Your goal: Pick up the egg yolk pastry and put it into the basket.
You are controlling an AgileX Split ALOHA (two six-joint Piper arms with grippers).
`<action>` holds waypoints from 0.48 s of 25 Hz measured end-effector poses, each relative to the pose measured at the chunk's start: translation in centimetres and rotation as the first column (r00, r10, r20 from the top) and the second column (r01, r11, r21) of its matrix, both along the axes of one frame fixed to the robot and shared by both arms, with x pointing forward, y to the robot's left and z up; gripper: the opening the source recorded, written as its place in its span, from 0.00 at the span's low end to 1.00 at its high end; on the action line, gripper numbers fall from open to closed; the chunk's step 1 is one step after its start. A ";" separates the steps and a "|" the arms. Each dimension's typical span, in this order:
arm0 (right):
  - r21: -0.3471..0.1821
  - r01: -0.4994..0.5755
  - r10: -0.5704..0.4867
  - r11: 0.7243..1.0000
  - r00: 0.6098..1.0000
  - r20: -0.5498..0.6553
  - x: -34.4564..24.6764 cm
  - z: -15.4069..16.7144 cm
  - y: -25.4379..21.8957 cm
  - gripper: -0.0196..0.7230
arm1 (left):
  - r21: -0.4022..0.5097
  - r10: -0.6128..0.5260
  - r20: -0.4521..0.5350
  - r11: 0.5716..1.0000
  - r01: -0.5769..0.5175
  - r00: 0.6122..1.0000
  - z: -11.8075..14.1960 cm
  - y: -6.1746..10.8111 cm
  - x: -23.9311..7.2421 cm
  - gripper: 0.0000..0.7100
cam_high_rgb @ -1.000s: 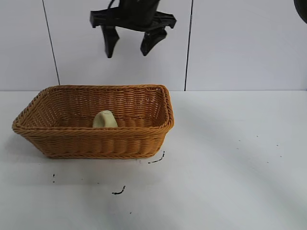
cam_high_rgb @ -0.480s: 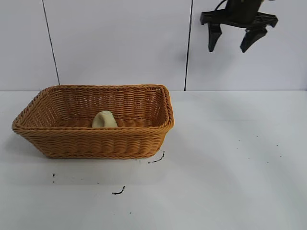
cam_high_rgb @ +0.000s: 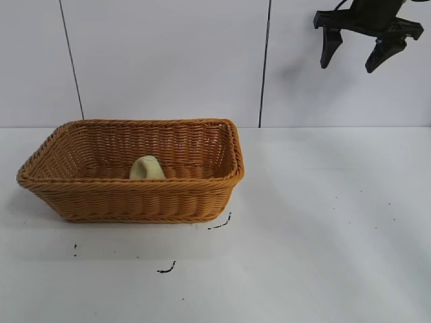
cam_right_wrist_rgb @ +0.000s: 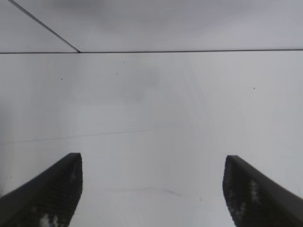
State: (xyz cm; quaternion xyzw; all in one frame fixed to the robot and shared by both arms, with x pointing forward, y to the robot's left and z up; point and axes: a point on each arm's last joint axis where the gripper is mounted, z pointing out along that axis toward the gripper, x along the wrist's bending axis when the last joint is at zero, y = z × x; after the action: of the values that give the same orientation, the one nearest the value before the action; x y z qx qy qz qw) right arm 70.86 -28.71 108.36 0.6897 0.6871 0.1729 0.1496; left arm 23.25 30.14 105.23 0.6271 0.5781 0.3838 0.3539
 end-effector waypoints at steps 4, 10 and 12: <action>-0.001 -0.001 0.001 1.000 0.999 -0.045 -4.8 1.8 -0.1 0.81 | 0.000 0.000 0.000 1.000 0.000 1.000 0.0 0.0 0.0 0.98; -0.002 0.001 -0.001 1.000 0.999 -0.046 -14.4 5.0 -0.3 0.81 | 0.000 0.000 0.000 1.000 0.000 1.000 0.0 0.0 0.0 0.98; 0.002 0.001 0.000 1.000 0.999 -0.049 -17.6 5.2 -0.4 0.81 | 0.000 0.000 0.000 1.000 0.000 1.000 0.0 0.0 0.0 0.98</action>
State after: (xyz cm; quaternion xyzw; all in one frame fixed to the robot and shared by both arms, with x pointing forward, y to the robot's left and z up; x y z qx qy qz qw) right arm 53.21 -29.08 113.51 0.6941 0.6902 0.1564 0.1319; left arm 23.25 30.14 105.23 0.6271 0.5781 0.3838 0.3539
